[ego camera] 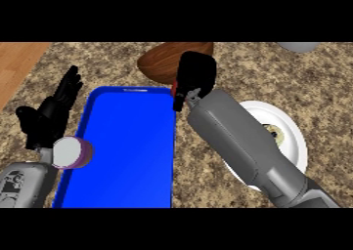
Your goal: Pick the tomato from the plate and place it in the bowl
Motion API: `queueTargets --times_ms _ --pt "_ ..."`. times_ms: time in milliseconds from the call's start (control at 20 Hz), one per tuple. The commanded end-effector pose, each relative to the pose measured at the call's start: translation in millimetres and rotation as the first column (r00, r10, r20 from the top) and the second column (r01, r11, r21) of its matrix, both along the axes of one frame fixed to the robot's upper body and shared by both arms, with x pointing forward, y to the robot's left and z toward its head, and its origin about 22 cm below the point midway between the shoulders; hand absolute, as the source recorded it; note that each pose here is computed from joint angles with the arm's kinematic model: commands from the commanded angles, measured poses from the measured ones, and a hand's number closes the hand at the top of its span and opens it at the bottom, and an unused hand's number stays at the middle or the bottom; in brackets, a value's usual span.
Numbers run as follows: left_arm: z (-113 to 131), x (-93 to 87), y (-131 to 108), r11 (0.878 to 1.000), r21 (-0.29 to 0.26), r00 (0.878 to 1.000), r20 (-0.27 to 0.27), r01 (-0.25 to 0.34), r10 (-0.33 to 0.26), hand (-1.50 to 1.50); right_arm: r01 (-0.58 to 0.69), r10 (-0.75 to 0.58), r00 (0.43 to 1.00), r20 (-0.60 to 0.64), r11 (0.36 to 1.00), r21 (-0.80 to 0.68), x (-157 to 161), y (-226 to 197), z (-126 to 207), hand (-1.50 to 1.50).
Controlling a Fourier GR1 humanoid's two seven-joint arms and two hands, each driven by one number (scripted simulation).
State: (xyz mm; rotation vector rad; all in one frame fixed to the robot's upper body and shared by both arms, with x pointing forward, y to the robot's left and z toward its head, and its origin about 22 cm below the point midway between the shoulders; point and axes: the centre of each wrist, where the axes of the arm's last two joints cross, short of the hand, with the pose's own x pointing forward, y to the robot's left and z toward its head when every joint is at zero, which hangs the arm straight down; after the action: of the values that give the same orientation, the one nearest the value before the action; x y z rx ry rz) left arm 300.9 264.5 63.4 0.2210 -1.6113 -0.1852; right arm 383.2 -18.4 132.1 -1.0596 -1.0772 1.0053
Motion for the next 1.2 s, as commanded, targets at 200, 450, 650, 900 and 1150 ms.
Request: queueTargets --times_ms 200,450,650,900,1150 --pt "-0.9 3.6 14.4 1.000 -0.002 1.000 -0.003 -0.024 0.024 0.00 0.117 -0.128 0.901 0.414 0.992 0.053 -27.4 70.3 101.8 1.50" --pt "-9.2 -6.7 19.7 0.999 0.005 0.999 -0.026 -0.046 0.046 0.00 0.152 -0.185 0.872 0.452 0.982 0.110 -36.6 83.3 111.9 1.50" --pt "-12.3 -5.8 31.4 0.996 0.001 0.996 -0.011 -0.085 0.085 0.00 0.154 -0.219 0.868 0.446 0.972 0.177 -26.0 78.8 119.4 1.50" --pt "-13.0 -21.6 42.9 0.995 0.010 0.995 -0.015 -0.103 0.103 0.00 0.149 -0.259 0.867 0.425 0.950 0.276 -11.5 61.1 94.7 1.50" --pt "-12.0 -16.1 27.8 0.995 -0.009 0.995 -0.001 -0.103 0.103 0.00 0.151 -0.263 0.867 0.424 0.948 0.279 17.5 38.4 66.5 1.50"
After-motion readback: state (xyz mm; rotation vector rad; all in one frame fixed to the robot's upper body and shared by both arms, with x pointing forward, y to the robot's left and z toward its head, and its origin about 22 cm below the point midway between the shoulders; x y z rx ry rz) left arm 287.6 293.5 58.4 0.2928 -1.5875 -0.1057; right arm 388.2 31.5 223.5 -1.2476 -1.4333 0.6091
